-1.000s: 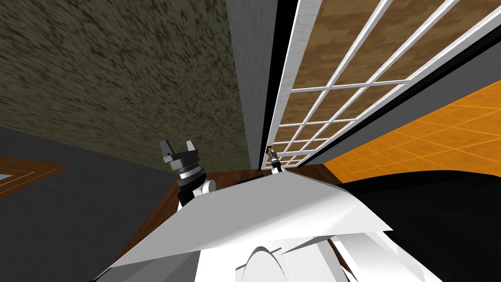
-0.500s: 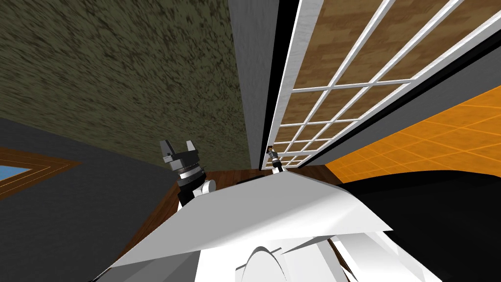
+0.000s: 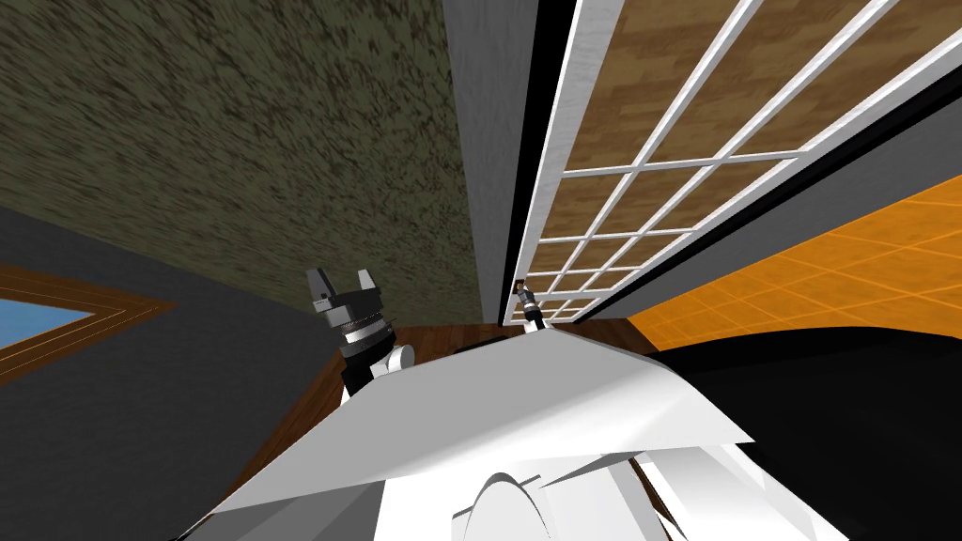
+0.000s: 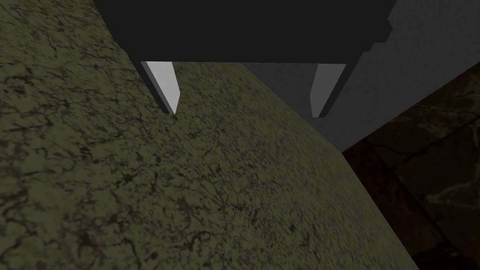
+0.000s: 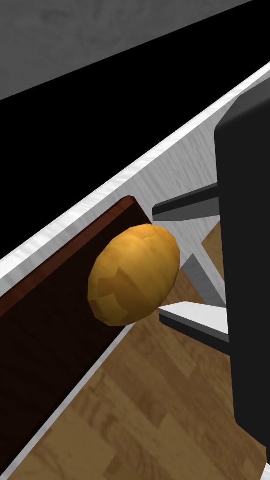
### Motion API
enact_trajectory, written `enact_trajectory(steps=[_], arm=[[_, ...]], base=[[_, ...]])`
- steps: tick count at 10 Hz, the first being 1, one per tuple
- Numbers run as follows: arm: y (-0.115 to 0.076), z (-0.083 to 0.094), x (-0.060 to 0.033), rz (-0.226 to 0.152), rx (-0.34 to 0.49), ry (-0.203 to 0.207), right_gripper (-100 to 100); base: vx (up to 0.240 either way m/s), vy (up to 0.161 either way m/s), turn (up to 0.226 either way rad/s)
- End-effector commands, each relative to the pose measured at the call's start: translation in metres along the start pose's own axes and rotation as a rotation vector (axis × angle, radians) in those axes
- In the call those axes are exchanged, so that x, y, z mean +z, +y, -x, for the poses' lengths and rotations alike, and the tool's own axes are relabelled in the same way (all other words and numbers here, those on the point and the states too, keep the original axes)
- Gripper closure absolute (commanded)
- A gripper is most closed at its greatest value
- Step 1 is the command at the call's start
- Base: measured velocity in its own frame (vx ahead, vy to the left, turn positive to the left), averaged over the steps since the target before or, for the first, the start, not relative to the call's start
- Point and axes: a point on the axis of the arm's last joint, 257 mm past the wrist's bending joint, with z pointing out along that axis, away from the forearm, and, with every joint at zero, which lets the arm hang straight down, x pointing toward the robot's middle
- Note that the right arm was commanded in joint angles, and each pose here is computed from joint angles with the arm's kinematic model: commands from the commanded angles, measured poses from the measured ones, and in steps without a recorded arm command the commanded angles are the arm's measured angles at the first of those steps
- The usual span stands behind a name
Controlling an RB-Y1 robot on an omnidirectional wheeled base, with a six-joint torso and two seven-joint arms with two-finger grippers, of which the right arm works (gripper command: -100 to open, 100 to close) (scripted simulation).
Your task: Pull the door open
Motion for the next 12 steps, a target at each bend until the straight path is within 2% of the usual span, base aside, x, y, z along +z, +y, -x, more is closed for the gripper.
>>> enact_trajectory(steps=[1, 2, 3, 6, 8, 10, 12], arm=[[0.010, -0.015, -0.0038, 0.006, 0.046, 0.024, 100], [0.008, -0.014, -0.0036, 0.003, 0.088, 0.020, 100], [0.008, -0.014, -0.0036, 0.003, 0.090, 0.020, 100], [0.004, -0.010, -0.0031, -0.004, 0.174, 0.013, 100], [0.004, -0.010, -0.0031, -0.004, 0.178, 0.013, 100], [0.000, -0.006, -0.0027, -0.011, 0.254, 0.004, 100], [0.000, -0.006, -0.0027, -0.011, 0.267, 0.004, 100]], base=[[-0.020, -0.001, 0.021], [-0.022, 0.001, 0.023], [-0.016, 0.004, 0.029], [-0.023, 0.004, 0.057], [-0.011, 0.000, 0.007], [-0.022, 0.003, 0.072], [-0.018, -0.003, 0.012]])
